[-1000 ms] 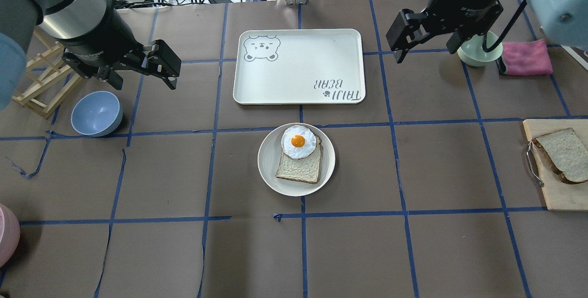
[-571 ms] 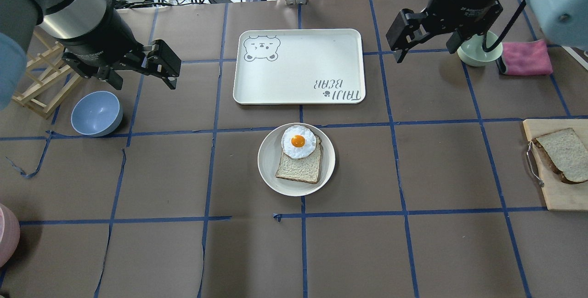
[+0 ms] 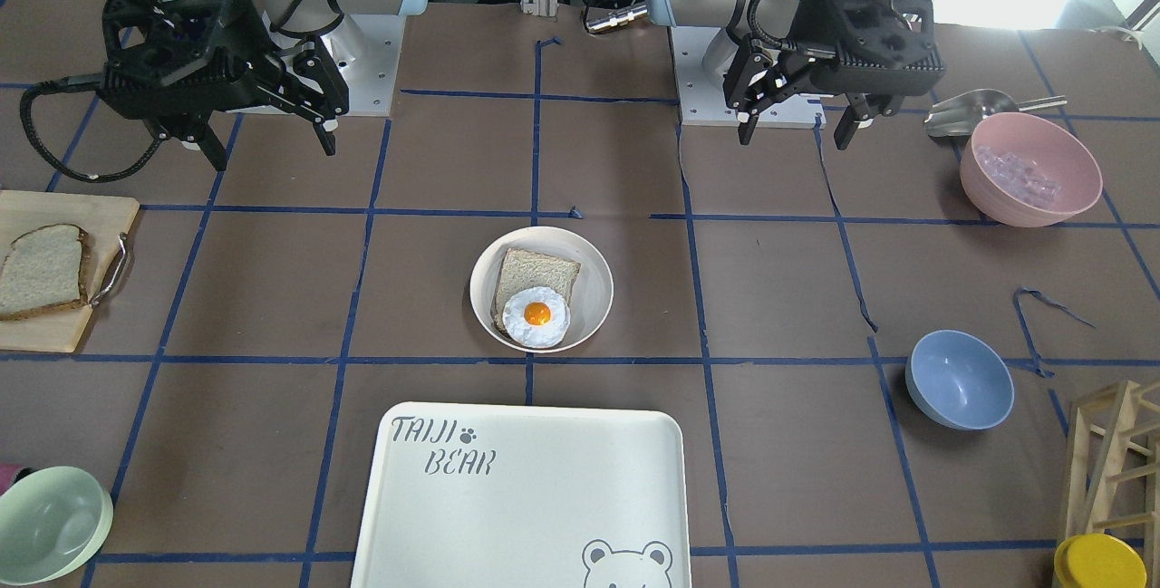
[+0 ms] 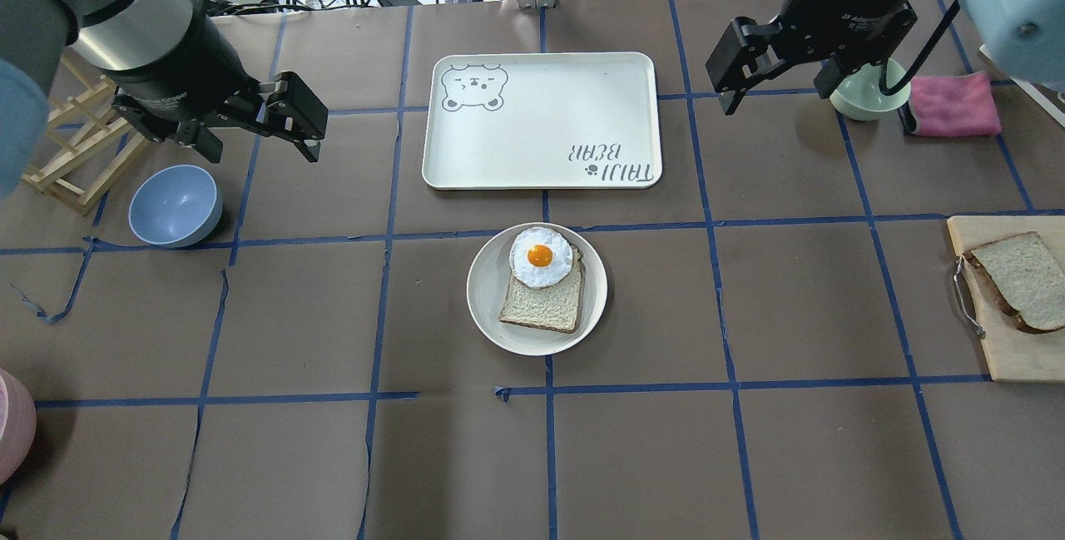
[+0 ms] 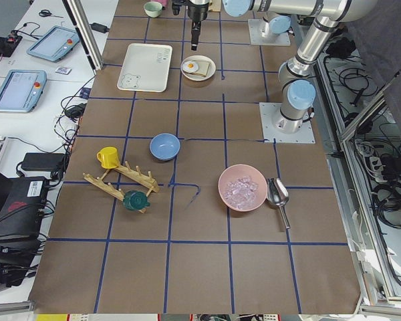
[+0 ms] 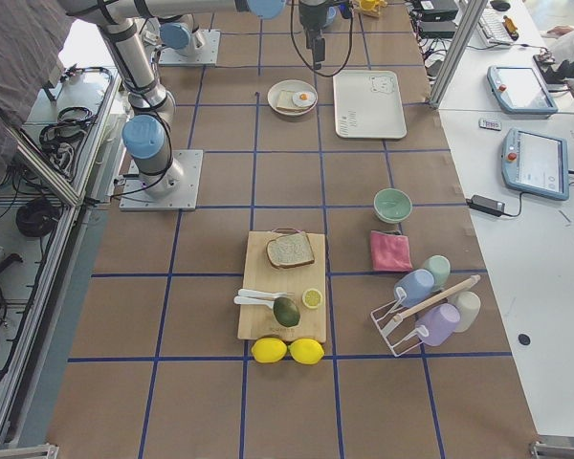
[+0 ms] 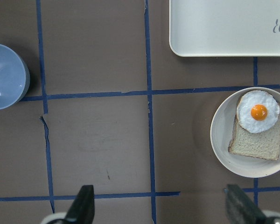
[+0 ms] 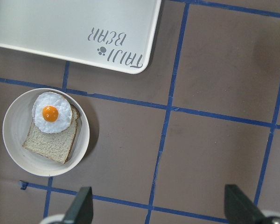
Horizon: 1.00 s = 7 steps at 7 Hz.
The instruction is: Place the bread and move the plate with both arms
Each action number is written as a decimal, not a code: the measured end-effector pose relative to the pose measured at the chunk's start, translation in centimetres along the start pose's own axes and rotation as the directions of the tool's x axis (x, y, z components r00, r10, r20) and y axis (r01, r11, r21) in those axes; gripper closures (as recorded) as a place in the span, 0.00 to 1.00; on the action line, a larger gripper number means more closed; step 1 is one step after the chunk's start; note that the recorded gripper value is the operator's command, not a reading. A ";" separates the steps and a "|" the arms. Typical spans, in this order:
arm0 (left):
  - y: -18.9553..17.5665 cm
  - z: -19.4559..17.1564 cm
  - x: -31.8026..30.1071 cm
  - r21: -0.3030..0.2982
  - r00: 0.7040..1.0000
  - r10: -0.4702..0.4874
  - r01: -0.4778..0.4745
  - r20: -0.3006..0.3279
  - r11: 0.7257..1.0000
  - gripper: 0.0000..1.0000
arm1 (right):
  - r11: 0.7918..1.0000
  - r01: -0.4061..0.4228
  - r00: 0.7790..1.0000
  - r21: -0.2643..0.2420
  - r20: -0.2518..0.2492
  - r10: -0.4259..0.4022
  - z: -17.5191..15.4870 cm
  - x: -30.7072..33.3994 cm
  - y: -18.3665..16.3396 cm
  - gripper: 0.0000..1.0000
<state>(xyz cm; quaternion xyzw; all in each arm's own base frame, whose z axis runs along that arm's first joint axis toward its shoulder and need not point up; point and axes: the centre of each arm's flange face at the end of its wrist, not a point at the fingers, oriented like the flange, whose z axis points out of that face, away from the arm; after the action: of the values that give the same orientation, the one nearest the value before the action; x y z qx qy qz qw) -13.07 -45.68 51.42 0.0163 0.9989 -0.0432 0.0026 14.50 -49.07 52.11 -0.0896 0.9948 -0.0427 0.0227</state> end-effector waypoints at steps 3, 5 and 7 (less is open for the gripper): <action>0.0 0.0 0.0 0.000 1.000 0.000 0.000 0.000 1.000 0.00 | 1.000 -0.001 1.000 -0.004 0.000 0.001 0.0 0.0 0.1 0.00; 0.0 0.0 0.0 0.000 1.000 0.000 0.000 0.000 1.000 0.00 | 1.000 -0.005 1.000 -0.004 -0.009 0.005 0.0 0.1 0.1 0.00; 0.0 0.0 0.0 0.001 1.000 0.000 0.000 0.000 1.000 0.00 | 1.000 -0.009 1.000 -0.006 -0.030 0.009 0.0 0.3 0.1 0.00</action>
<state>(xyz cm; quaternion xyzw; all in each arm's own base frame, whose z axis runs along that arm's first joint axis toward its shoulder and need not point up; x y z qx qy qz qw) -13.07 -45.66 51.45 0.0163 0.9989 -0.0434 0.0026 14.17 -49.02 52.14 -0.0844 0.9956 -0.0409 0.0078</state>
